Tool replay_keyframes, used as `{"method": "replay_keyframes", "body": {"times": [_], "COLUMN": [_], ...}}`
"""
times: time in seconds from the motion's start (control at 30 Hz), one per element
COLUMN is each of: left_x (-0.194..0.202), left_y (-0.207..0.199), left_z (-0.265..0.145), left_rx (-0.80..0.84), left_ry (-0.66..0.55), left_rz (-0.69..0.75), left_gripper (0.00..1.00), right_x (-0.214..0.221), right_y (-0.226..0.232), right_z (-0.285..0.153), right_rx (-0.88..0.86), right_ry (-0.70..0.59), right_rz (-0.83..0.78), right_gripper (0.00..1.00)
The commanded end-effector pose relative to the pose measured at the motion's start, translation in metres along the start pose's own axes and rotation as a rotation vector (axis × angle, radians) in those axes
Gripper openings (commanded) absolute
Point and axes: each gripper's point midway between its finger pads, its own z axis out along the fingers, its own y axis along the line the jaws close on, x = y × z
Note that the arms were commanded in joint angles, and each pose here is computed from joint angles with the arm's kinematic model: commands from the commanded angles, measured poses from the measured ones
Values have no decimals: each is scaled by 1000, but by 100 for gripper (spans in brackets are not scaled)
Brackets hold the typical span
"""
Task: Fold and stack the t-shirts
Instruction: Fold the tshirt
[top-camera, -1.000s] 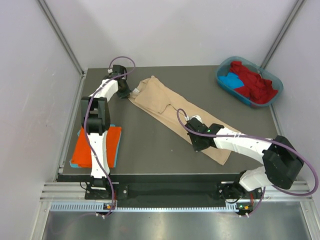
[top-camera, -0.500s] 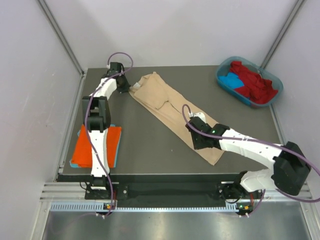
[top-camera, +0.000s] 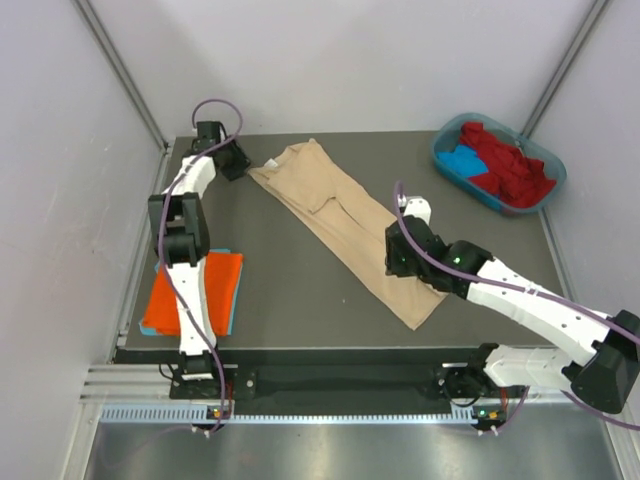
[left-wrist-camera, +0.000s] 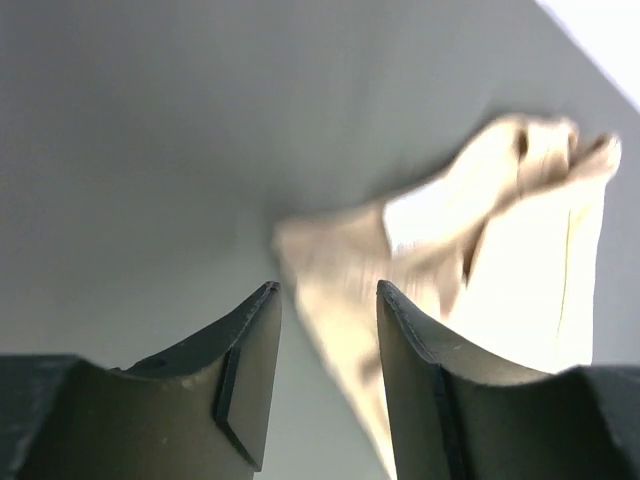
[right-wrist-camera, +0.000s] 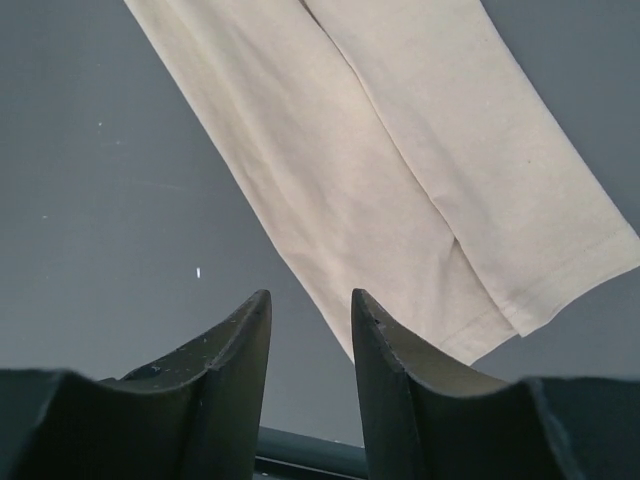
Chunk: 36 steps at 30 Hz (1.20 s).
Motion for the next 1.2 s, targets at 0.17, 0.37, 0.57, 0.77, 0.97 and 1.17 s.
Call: {"method": "replay_keyframes", "body": {"times": [0.17, 0.37, 0.57, 0.77, 0.97, 1.17], "left_x": [2, 103, 276, 363, 439, 492], "left_y": [-49, -94, -148, -170, -201, -208], "left_z": [-124, -169, -215, -255, -275, -260], "left_rx": [49, 123, 188, 206, 229, 182], "left_ry": [-123, -21, 171, 161, 156, 194], "left_rz": [80, 102, 146, 26, -21, 9], "left_gripper": [48, 48, 40, 37, 37, 37], "right_x": [-24, -48, -71, -89, -98, -102], "right_y": [13, 9, -11, -43, -62, -70], "right_z": [-18, -38, -68, -96, -126, -154], "right_rx": [-68, -86, -118, -111, -100, -106], "right_ry": [-50, -103, -159, -221, -286, -341], "right_rz": [20, 30, 68, 115, 152, 163], "right_gripper": [45, 54, 57, 57, 57, 58]}}
